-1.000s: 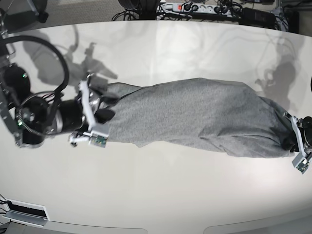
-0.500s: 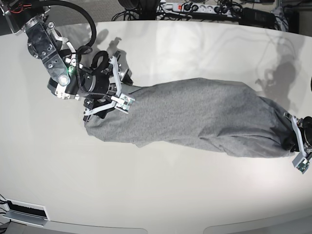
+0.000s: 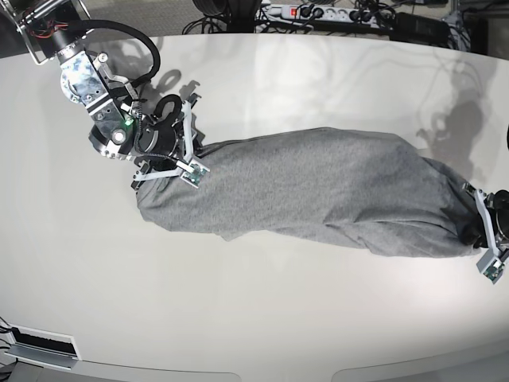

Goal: Layout the t-shirt on the table in an organized manner, then fold the t-shirt properly
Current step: 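Hold the shirt with both grippers and stretch it lengthwise, then release and regrasp the shirt edge with the right gripper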

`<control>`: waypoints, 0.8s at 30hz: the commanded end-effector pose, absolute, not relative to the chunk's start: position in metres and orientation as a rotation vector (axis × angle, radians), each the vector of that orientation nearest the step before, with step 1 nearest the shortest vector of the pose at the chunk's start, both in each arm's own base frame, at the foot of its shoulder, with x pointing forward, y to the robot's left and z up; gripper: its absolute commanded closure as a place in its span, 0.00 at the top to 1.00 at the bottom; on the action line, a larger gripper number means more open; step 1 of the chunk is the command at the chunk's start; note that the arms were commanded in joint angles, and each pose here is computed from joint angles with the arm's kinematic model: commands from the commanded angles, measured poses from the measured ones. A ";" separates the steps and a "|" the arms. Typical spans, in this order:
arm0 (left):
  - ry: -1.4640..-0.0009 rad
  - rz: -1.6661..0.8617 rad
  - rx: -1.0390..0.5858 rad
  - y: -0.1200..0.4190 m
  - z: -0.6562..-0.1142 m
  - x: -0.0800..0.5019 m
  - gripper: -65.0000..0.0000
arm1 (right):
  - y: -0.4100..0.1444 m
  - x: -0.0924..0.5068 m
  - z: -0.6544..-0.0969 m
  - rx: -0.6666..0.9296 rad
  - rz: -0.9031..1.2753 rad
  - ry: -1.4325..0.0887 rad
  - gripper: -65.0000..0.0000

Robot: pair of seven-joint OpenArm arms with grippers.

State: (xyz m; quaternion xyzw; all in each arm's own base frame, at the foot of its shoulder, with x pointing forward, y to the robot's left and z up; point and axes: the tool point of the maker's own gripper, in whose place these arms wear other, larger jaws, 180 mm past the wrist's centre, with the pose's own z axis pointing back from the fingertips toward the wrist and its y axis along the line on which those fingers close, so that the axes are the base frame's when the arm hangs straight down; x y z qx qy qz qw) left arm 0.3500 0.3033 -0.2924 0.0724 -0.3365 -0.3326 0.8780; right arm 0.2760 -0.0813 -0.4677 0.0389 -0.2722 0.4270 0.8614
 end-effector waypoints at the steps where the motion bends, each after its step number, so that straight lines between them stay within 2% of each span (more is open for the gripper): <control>1: -0.752 -0.697 0.178 0.308 -0.273 0.360 0.00 | -0.089 0.288 -0.461 0.042 0.905 -0.586 0.00; 8: -0.722 -0.763 0.177 0.307 -0.274 0.355 0.00 | -0.100 0.314 -0.424 -0.059 0.969 -0.582 0.00; 11: -0.677 -0.840 0.149 0.304 -0.275 0.346 0.00 | -0.088 0.304 -0.384 0.016 1.087 -0.627 0.00; 16: -0.589 -0.954 0.006 0.288 -0.279 0.321 0.00 | -0.081 0.267 -0.327 0.141 1.306 -0.667 0.00; 19: -0.524 -0.921 -0.045 0.289 -0.282 0.309 0.00 | -0.097 0.250 -0.322 0.142 1.371 -0.589 0.00; 24: -0.437 -0.878 -0.130 0.294 -0.272 0.289 0.00 | -0.112 0.220 -0.312 0.230 1.391 -0.470 0.00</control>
